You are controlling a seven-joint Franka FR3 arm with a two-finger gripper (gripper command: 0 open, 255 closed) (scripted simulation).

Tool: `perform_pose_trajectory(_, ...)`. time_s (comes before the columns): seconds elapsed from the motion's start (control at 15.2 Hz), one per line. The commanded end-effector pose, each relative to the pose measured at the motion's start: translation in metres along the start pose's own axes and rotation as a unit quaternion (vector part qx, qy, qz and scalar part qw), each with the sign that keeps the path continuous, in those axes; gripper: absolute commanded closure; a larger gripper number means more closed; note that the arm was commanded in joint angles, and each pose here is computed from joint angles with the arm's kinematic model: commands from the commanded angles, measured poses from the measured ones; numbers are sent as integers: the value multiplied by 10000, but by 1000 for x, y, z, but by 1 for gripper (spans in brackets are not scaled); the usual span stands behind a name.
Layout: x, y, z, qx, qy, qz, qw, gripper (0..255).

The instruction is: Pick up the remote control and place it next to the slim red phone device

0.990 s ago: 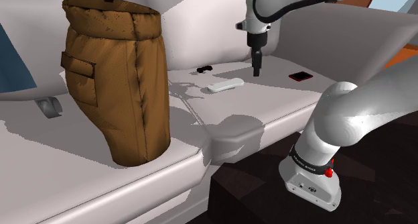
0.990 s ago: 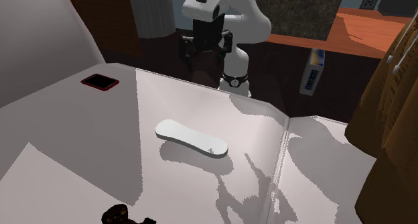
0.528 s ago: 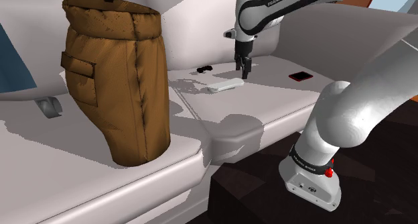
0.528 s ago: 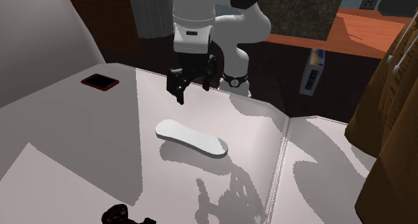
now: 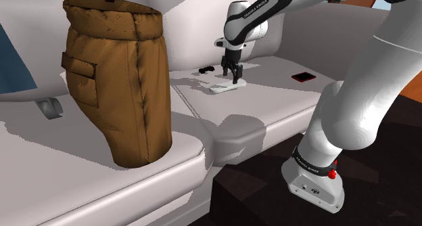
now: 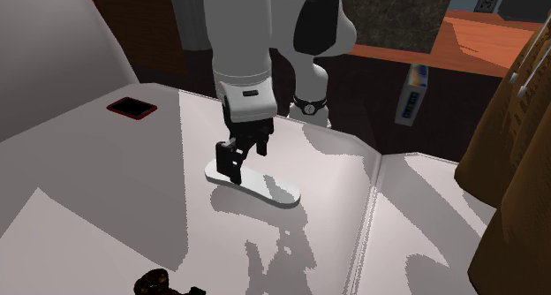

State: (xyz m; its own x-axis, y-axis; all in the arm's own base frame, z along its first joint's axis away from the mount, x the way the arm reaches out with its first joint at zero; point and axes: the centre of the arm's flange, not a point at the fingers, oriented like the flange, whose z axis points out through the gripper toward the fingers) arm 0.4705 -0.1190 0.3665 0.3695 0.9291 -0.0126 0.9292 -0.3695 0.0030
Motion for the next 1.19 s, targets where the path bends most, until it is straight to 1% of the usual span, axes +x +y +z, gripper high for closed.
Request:
perform_pose_trajectory(0.0,0,3,12,-10,11,-54,10000,0)
perform_pose_trajectory(0.33,0,3,36,-10,11,-54,10000,0)
perform_pose_trajectory(0.79,0,3,36,-10,11,-54,10000,0)
perform_pose_trajectory(0.86,0,3,36,-10,11,-54,10000,255)
perform_pose_trajectory(1.12,0,3,36,-10,11,-54,10000,255)
